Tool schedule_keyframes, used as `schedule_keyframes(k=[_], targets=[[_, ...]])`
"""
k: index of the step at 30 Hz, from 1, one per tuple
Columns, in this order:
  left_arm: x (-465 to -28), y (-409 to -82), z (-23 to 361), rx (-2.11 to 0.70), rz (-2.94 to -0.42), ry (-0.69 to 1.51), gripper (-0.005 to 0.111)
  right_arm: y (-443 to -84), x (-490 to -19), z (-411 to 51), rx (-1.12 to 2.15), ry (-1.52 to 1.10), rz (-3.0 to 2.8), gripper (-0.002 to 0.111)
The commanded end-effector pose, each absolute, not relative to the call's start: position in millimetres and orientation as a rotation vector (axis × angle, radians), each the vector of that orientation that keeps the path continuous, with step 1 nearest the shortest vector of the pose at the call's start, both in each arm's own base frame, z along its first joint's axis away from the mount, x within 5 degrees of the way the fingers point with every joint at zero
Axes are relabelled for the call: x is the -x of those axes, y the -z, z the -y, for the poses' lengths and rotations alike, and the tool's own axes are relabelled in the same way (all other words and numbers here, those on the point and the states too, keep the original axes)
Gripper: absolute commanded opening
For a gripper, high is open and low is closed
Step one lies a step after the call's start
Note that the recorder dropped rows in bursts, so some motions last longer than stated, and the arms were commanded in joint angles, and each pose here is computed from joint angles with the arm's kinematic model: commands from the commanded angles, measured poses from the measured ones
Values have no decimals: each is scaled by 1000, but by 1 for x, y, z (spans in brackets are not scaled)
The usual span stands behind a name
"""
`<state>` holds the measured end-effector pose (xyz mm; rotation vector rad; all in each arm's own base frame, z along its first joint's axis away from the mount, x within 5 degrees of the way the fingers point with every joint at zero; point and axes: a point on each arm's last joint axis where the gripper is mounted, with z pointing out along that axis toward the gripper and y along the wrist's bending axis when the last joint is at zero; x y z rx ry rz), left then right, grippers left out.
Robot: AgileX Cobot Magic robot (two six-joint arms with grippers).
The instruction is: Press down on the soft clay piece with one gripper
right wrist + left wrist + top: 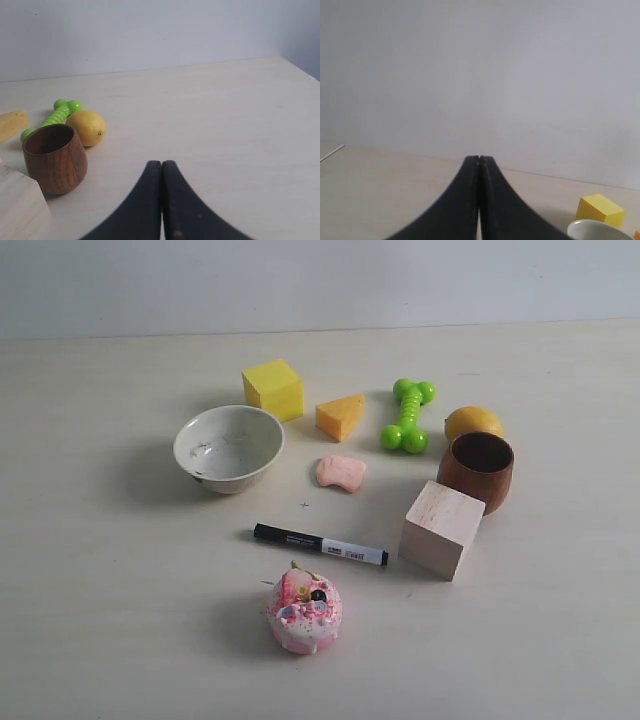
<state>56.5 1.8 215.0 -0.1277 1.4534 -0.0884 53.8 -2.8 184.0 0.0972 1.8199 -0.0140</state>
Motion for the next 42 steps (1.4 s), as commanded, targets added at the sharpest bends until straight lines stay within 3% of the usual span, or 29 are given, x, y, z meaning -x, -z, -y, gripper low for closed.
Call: schedule_keyframes(k=[1,10,42], targets=[[-56,-214,-2,124,-1470,89,0,-183,-54,3,-103,17,-1814,0],[-55,-189,-4,133,-1749,36,0,-183,-54,3,-105,14,-1814,0],[-55,-189,-3,175,-1747,76,0,-183,-54,3,-104,16,-1814,0]])
